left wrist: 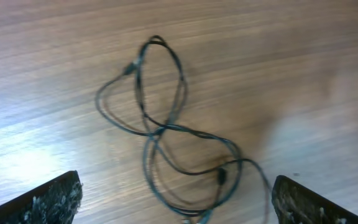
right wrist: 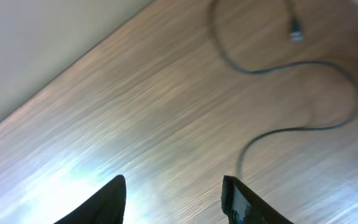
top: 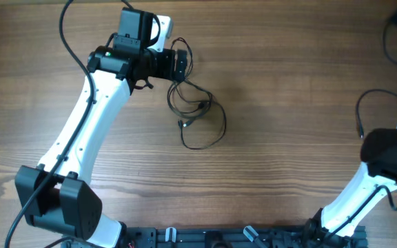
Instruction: Untangle cables
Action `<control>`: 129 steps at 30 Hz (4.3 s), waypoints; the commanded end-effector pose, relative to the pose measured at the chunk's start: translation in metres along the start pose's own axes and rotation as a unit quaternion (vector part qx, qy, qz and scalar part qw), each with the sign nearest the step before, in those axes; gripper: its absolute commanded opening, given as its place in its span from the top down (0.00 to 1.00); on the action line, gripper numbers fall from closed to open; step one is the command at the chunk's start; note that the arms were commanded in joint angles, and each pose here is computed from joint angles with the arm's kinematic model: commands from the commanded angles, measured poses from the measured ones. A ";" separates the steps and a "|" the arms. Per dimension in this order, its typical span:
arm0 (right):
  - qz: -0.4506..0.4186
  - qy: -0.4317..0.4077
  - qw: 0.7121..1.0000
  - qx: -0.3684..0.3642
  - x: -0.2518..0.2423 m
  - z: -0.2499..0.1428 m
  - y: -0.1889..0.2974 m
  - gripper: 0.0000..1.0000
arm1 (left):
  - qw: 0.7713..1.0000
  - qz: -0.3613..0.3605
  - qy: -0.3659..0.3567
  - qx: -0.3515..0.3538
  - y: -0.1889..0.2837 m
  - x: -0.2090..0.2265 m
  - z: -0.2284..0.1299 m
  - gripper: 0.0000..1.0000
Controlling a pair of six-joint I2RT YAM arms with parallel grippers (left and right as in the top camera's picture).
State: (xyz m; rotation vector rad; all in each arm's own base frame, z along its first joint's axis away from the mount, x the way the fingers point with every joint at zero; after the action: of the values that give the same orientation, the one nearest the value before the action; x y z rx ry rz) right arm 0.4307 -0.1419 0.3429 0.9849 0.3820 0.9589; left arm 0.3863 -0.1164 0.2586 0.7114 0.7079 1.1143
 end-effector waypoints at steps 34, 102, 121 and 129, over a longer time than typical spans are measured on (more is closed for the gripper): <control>0.223 0.372 0.897 0.089 0.310 -0.237 0.027 0.41 | 0.980 0.074 0.182 -0.037 0.051 0.161 -0.013 0.00; 0.199 0.267 0.943 -0.014 0.303 -0.178 0.022 0.94 | 0.977 -0.205 0.057 0.003 -0.018 0.111 -0.019 0.00; 0.131 0.275 0.953 0.003 0.269 -0.162 0.009 0.62 | 0.971 -0.236 -0.025 -0.016 -0.127 0.034 -0.003 0.03; 0.125 0.288 0.950 0.003 0.260 -0.152 0.003 0.62 | 0.978 -0.204 -0.030 -0.016 -0.181 0.025 -0.014 0.00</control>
State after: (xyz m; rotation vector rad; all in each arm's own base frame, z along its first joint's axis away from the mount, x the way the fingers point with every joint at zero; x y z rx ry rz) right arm 0.4746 0.1555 0.2890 0.7855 0.7609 1.4652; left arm 0.4731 -0.1327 0.1216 0.5152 0.7369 0.7008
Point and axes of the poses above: each gripper's point midway between its finger pads, its own y axis back along the fingers, its own x axis along the line the jaws close on, z = x × y, the point moved 8 cm from there along y, back along the fingers
